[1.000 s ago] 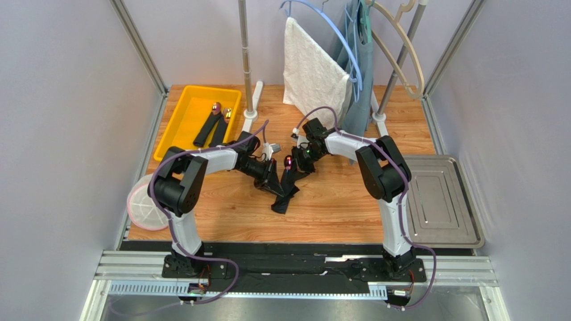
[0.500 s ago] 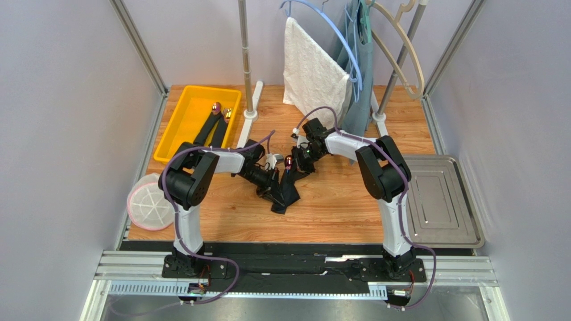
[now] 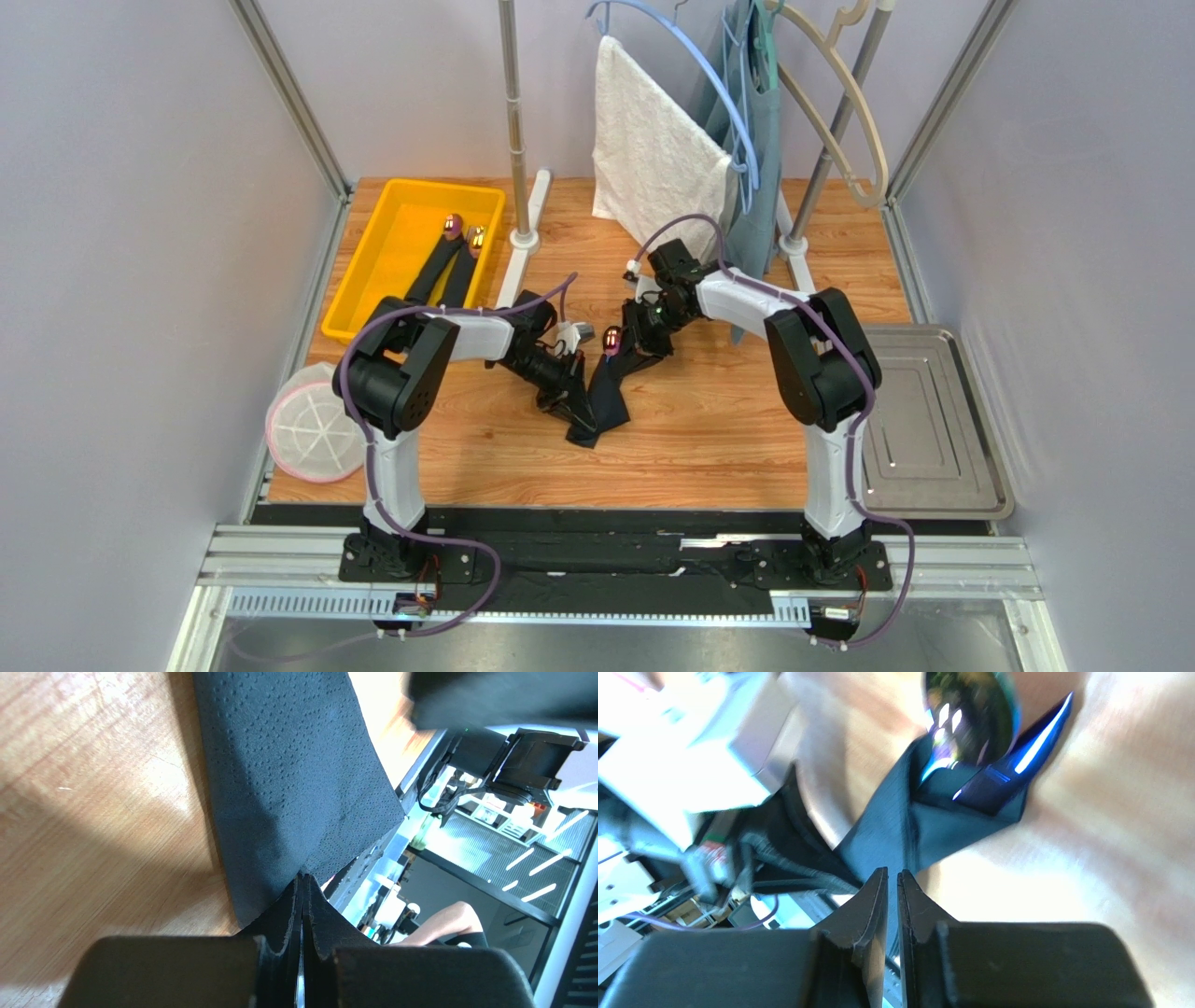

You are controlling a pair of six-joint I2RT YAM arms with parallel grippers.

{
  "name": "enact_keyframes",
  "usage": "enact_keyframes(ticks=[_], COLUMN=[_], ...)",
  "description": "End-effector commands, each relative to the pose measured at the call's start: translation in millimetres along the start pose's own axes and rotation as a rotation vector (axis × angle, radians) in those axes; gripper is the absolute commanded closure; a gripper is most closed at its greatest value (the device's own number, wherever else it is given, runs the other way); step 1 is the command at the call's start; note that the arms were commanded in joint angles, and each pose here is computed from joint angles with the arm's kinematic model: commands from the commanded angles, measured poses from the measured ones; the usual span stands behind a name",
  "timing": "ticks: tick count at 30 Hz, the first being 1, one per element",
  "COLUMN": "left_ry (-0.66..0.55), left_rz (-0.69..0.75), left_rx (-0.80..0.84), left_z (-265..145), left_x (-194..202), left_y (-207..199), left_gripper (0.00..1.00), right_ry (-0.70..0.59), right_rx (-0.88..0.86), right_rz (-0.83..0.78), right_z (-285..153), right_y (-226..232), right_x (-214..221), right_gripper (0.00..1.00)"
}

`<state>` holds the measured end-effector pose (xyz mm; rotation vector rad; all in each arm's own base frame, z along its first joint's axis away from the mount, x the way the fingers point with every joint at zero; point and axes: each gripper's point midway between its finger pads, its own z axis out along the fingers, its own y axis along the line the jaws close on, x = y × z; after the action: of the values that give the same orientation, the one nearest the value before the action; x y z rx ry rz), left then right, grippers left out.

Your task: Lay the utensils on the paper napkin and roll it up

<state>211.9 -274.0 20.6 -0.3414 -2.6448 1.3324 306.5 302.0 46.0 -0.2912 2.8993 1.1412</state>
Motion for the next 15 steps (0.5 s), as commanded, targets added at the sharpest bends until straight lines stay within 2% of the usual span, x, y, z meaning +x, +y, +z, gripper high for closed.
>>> enact_keyframes(ticks=[1,6,11,15], left_ry=[-0.014,-0.027,-0.047,-0.074], left_rz=[0.0,-0.002,-0.002,0.03], left_rx=[-0.207,-0.212,-0.187,-0.084], left_z=[6.9,6.3,6.9,3.7], left_x=[-1.3,-6.8,-13.8,-19.4], left_y=[47.4,45.8,40.8,23.0], left_gripper=[1.0,1.0,1.0,0.98], right_ry=[-0.041,0.019,0.058,0.075], right_rx=[-0.083,-0.091,-0.009,0.072], right_rz=[-0.036,-0.034,-0.016,-0.011], right_z=[-19.2,0.5,22.1,35.0], right_y=[35.2,35.6,3.9,-23.1], right_x=[4.3,27.1,36.9,41.4], right_gripper=[0.87,0.88,0.91,0.94])
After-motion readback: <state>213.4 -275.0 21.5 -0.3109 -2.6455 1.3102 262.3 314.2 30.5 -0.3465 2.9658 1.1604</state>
